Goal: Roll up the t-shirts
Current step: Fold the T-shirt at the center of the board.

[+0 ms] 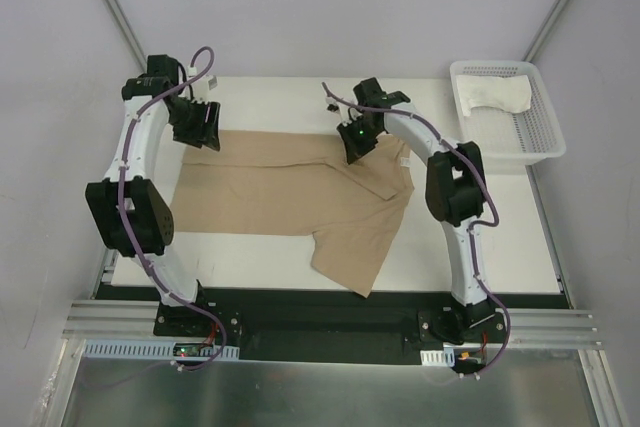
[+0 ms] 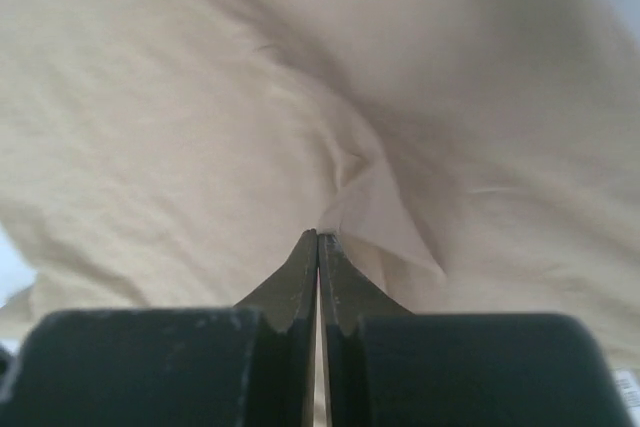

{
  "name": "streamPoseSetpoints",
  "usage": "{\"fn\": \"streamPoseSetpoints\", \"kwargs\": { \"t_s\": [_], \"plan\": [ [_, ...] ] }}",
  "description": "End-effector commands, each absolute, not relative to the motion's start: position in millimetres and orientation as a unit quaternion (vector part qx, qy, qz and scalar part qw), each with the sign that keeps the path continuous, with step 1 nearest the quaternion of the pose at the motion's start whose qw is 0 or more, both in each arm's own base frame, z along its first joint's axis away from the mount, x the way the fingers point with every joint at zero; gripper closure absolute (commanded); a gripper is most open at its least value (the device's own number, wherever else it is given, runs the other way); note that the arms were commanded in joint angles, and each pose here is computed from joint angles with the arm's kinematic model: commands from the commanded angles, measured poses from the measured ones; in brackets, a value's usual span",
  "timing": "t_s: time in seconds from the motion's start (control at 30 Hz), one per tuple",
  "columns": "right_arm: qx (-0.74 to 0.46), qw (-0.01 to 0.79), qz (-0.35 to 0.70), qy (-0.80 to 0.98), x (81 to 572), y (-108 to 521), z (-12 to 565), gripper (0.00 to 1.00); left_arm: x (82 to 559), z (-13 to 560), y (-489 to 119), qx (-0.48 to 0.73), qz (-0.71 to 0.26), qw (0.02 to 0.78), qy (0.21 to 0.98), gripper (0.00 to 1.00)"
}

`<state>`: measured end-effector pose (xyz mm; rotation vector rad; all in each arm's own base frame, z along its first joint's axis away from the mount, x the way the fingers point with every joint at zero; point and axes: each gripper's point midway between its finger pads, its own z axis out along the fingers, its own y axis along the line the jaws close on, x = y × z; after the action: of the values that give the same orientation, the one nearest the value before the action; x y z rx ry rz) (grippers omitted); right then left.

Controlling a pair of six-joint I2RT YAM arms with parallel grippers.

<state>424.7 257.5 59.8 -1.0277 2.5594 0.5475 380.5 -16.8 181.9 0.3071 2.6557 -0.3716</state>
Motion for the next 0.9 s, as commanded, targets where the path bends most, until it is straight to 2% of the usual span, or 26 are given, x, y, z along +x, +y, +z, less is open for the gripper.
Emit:
{"fn": "streamPoseSetpoints", "kwargs": {
  "t_s": [0.0,0.03,0.07,0.13,0.17,0.27,0.43,0.57,0.87],
  "plan": [
    [-0.404,0.167,0.187,0.880,368.6,289.0,98.9,0.96,361.8,202.2,-17.5,0.122,-0.147,0.250,0.949,0.48],
    [-0.409,0.167,0.183,0.878,359.0,290.4,103.9,0.93,359.5,201.5,-16.6,0.123,-0.148,0.252,0.948,0.48],
    [-0.423,0.159,0.178,0.874,343.5,298.7,102.0,0.85,351.6,194.8,-18.3,0.123,-0.156,0.244,0.949,0.47],
    [-0.432,0.157,0.156,0.874,322.1,297.3,105.4,0.75,342.9,198.8,-17.9,0.123,-0.155,0.257,0.946,0.48],
    [-0.450,0.158,0.151,0.866,306.9,307.7,107.7,0.66,335.4,192.7,-19.9,0.122,-0.160,0.249,0.947,0.47],
    [-0.480,0.172,0.138,0.849,286.0,321.2,118.2,0.60,320.8,189.0,-27.9,0.123,-0.180,0.244,0.945,0.47],
    [-0.488,0.214,0.107,0.839,302.7,317.8,134.7,0.60,309.6,185.7,-39.0,0.110,-0.208,0.235,0.943,0.47],
    [-0.440,0.243,0.105,0.858,342.9,285.6,152.7,0.61,306.9,190.1,-58.2,0.119,-0.228,0.230,0.939,0.47],
    [-0.337,0.219,0.098,0.911,426.0,194.1,135.8,0.60,297.1,182.3,-124.2,0.224,-0.278,0.190,0.915,0.44]
  ]
}}
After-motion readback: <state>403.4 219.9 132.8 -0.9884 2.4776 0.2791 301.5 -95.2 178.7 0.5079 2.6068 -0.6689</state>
